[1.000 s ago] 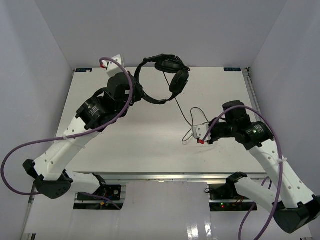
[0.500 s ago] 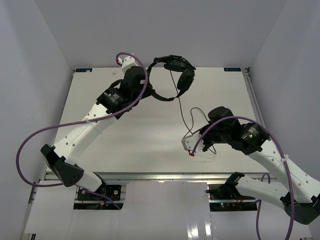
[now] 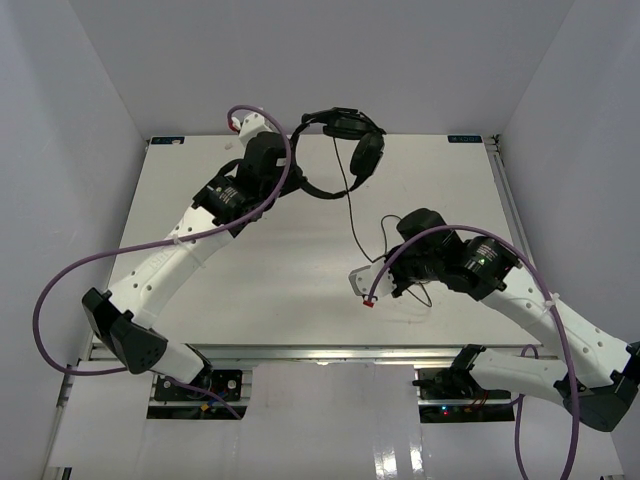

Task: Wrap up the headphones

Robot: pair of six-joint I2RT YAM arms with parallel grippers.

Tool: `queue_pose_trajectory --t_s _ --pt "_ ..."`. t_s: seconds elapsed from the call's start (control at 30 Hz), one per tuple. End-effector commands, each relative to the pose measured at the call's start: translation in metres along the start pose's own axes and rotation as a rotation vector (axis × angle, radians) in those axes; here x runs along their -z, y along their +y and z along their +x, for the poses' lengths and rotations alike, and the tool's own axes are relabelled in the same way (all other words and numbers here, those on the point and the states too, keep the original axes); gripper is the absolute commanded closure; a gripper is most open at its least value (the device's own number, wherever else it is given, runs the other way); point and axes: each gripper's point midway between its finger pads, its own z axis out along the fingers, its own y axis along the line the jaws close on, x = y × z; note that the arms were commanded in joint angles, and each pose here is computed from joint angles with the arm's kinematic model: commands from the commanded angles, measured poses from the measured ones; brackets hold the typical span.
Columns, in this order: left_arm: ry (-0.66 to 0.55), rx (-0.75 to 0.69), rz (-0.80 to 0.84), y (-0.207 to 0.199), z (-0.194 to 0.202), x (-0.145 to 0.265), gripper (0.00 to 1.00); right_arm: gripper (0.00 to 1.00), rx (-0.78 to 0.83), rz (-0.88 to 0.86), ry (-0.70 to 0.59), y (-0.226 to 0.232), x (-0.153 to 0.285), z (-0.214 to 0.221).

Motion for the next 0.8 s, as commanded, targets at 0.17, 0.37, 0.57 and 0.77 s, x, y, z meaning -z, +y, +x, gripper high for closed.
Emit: queue_pose_trajectory --t_s 0.17,0.37,0.57,0.77 --pt "-0.007 -0.004 -0.023 0.011 0.013 -0.021 1.0 0.92 0.05 0.232 0.059 -0.064 0.039 -0.003" --pt "0.097 -0.061 -0.035 0.022 0.051 -0.037 1.0 0.92 0.076 0.379 0.141 -0.093 0.049 0.006" --pt "0.201 -0.12 -0.011 0.029 0.086 -0.037 1.0 0.92 0.074 0.504 0.175 -0.12 0.058 0.009" --pt "0.255 -0.144 -0.001 0.032 0.106 -0.037 1.0 0.92 0.065 0.516 0.137 -0.125 0.055 0.002"
